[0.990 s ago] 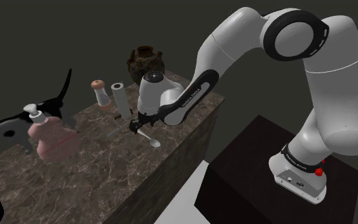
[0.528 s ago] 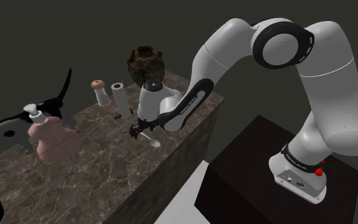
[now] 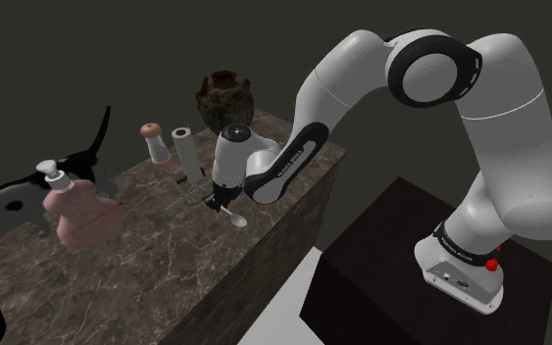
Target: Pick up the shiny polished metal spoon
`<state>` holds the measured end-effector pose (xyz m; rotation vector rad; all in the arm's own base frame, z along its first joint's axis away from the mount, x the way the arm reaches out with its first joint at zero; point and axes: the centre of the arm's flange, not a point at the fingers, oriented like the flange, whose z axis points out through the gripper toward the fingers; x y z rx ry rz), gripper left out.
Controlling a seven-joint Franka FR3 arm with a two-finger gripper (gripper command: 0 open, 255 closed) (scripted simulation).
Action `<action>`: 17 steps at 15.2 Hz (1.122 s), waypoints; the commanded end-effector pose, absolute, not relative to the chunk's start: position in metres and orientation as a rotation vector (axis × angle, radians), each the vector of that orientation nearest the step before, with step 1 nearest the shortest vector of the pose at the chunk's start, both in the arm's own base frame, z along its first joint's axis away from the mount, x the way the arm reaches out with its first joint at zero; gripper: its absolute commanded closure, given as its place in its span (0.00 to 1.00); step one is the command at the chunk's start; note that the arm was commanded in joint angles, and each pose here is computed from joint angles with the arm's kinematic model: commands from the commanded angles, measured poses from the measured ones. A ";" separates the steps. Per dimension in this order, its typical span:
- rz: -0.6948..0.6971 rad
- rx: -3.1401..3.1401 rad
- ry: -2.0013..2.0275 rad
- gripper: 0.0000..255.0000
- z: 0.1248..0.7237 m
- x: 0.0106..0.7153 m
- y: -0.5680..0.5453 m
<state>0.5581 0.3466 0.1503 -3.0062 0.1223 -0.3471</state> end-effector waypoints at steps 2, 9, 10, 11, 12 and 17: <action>-0.347 -3.006 0.123 1.00 0.150 0.558 0.347; -0.347 -3.006 0.123 1.00 0.182 0.558 0.347; -0.347 -3.006 0.123 1.00 0.187 0.558 0.347; -0.347 -3.006 0.123 1.00 0.192 0.558 0.347; -0.347 -3.006 0.123 1.00 0.198 0.558 0.347; -0.347 -3.006 0.123 1.00 0.224 0.558 0.347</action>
